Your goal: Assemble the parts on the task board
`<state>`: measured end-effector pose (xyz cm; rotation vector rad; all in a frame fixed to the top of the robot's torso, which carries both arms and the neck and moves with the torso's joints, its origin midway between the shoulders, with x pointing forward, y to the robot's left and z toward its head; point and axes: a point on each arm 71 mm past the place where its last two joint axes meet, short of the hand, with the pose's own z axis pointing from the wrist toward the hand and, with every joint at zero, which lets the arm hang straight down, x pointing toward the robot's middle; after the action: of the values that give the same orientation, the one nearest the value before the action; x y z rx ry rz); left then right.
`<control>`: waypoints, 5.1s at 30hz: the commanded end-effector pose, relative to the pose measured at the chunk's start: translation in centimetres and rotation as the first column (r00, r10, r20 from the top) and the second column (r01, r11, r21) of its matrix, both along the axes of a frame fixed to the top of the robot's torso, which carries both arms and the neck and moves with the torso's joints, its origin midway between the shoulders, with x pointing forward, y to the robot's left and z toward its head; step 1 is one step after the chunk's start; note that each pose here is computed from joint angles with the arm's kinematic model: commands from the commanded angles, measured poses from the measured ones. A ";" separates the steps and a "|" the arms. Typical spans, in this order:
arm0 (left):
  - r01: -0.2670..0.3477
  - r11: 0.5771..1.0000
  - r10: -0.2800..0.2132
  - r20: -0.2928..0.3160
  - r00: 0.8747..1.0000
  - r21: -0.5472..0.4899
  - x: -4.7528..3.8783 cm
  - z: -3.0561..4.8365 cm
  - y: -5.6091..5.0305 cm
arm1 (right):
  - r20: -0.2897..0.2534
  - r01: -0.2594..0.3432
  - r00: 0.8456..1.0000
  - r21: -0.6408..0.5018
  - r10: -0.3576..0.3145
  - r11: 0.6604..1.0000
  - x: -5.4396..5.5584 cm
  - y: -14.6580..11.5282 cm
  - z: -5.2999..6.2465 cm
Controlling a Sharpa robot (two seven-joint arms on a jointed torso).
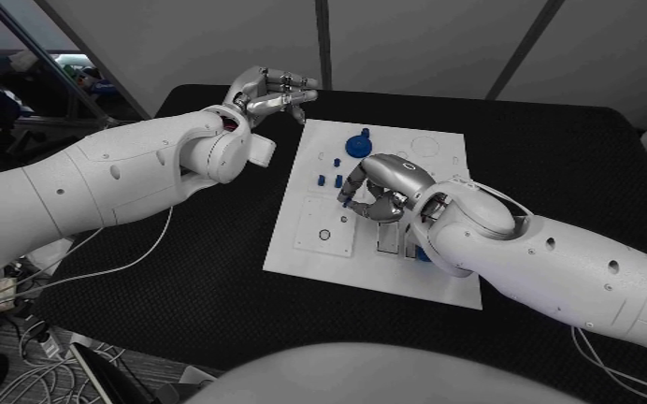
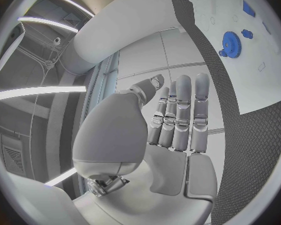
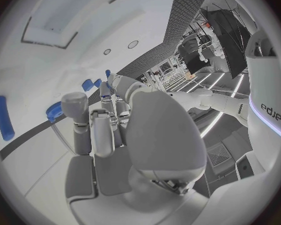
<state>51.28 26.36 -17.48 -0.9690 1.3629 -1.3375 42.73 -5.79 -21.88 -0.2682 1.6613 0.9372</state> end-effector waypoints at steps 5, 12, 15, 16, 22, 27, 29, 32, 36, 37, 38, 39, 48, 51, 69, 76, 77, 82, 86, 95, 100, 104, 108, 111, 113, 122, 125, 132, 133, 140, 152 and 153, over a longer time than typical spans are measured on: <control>0.010 1.000 -0.010 0.005 1.000 -0.009 0.04 0.15 -0.1 | -0.028 -0.024 0.999 -0.027 0.023 0.999 -0.2 0.1 -0.6; 0.010 1.000 -0.010 0.005 1.000 -0.009 0.07 0.13 -0.1 | -0.039 -0.031 0.999 -0.041 0.029 0.999 -0.3 0.1 -0.8; 0.011 1.000 -0.010 0.005 1.000 -0.009 0.08 0.13 -0.1 | -0.041 -0.033 0.999 -0.046 0.031 0.998 -0.4 0.1 -0.9; 0.011 1.000 -0.011 0.005 1.000 -0.009 0.08 0.13 -0.1 | -0.041 -0.033 0.999 -0.047 0.031 0.998 -0.4 0.1 -0.9; 0.011 1.000 -0.011 0.005 1.000 -0.009 0.08 0.12 -0.2 | -0.034 -0.033 0.999 -0.052 0.031 0.998 -0.4 0.1 -1.0; 0.011 1.000 -0.011 0.005 1.000 -0.009 0.09 0.12 -0.2 | -0.030 -0.033 0.999 -0.055 0.031 0.998 -0.4 0.2 -1.0; 0.011 1.000 -0.011 0.005 1.000 -0.009 0.09 0.12 -0.2 | -0.030 -0.033 0.999 -0.057 0.031 0.998 -0.4 0.2 -1.1; 0.011 1.000 -0.011 0.004 1.000 -0.009 0.09 0.11 -0.1 | -0.032 -0.036 0.999 -0.060 0.034 0.998 -0.5 0.3 -1.1; 0.011 1.000 -0.011 0.004 1.000 -0.009 0.10 0.10 -0.1 | -0.034 -0.040 0.999 -0.062 0.038 0.997 -0.5 0.4 -1.1; 0.011 1.000 -0.011 0.004 1.000 -0.009 0.10 0.10 -0.1 | -0.034 -0.040 0.999 -0.063 0.038 0.997 -0.5 0.4 -1.2; 0.011 1.000 -0.011 0.004 1.000 -0.009 0.10 0.10 -0.1 | -0.034 -0.040 0.999 -0.063 0.038 0.997 -0.5 0.4 -1.2; 0.011 1.000 -0.011 0.003 1.000 -0.009 0.10 0.10 -0.1 | -0.033 -0.040 0.999 -0.064 0.038 0.997 -0.5 0.4 -1.2; 0.014 1.000 -0.014 0.002 1.000 -0.009 0.10 0.09 -0.2 | -0.023 -0.041 0.999 -0.081 0.039 0.996 -0.5 0.7 -1.4; 0.015 1.000 -0.015 0.001 1.000 -0.009 0.10 0.09 -0.2 | -0.027 -0.047 0.999 -0.101 0.045 0.994 -0.7 0.7 -1.8; 0.017 1.000 -0.017 -0.003 1.000 -0.009 0.11 0.05 -0.2 | 0.051 -0.044 0.997 -0.159 0.052 0.986 -0.9 0.6 -2.0; 0.019 1.000 -0.019 -0.006 1.000 -0.009 0.13 0.02 -0.2 | 0.091 -0.027 0.995 -0.127 0.038 0.992 -1.0 0.4 -1.6; 0.019 1.000 -0.019 -0.007 1.000 -0.009 0.14 0.01 -0.2 | 0.095 -0.026 0.995 -0.123 0.037 0.992 -1.0 0.3 -1.5; 0.020 1.000 -0.020 -0.009 1.000 -0.008 0.15 -0.02 -0.2 | 0.116 -0.021 0.993 -0.096 0.033 0.995 -1.4 -0.1 -1.0; 0.019 1.000 -0.020 -0.010 1.000 -0.008 0.17 -0.05 -0.1 | 0.135 -0.012 0.991 -0.070 0.021 0.997 -1.8 -0.7 -0.5; 0.022 1.000 -0.022 -0.013 1.000 -0.007 0.15 -0.10 0.0 | 0.099 0.066 0.993 -0.065 -0.059 0.996 -1.2 -4.3 1.6; 0.025 1.000 -0.025 -0.014 1.000 -0.007 0.12 -0.12 0.0 | 0.074 0.134 0.989 -0.140 -0.125 0.981 0.6 -7.4 2.8; 0.027 1.000 -0.027 -0.014 1.000 -0.007 0.11 -0.13 0.0 | 0.074 0.165 0.985 -0.176 -0.154 0.970 1.3 -9.0 3.0; 0.030 1.000 -0.030 -0.015 0.999 -0.008 0.13 -0.16 -0.1 | 0.080 0.183 0.982 -0.207 -0.169 0.961 1.9 -9.8 3.0; 0.032 0.999 -0.032 -0.016 0.999 -0.009 0.14 -0.18 -0.1 | 0.079 0.183 0.982 -0.223 -0.170 0.957 2.1 -9.9 2.8; 0.032 0.999 -0.032 -0.017 0.999 -0.009 0.14 -0.18 -0.1 | 0.077 0.181 0.983 -0.231 -0.168 0.956 2.1 -9.9 2.8; 0.030 1.000 -0.030 -0.017 0.999 -0.007 0.13 -0.19 0.0 | 0.067 0.177 0.984 -0.248 -0.165 0.953 2.4 -9.7 2.5; 0.030 1.000 -0.030 -0.017 0.999 -0.008 0.12 -0.18 0.0 | 0.063 0.179 0.984 -0.251 -0.168 0.951 2.6 -9.7 2.3; 0.030 1.000 -0.031 -0.017 0.999 -0.008 0.12 -0.18 0.0 | 0.053 0.174 0.985 -0.263 -0.166 0.949 2.8 -9.3 2.0; 0.030 1.000 -0.030 -0.017 0.999 -0.008 0.11 -0.18 0.0 | 0.052 0.174 0.985 -0.266 -0.167 0.948 2.9 -9.3 2.0; 0.029 1.000 -0.029 -0.017 0.999 -0.007 0.11 -0.18 0.0 | 0.052 0.175 0.985 -0.268 -0.167 0.947 3.0 -9.1 1.9; 0.028 1.000 -0.028 -0.018 0.999 -0.007 0.12 -0.18 0.0 | 0.099 0.201 0.978 -0.224 -0.183 0.954 2.9 -8.9 2.4; 0.027 1.000 -0.028 -0.018 0.999 -0.006 0.12 -0.19 0.0 | 0.108 0.200 0.978 -0.211 -0.181 0.957 2.7 -8.9 2.6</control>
<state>51.39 26.46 -17.79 -0.9746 1.3913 -1.3468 45.57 -14.76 -19.77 -0.3000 1.7280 0.5803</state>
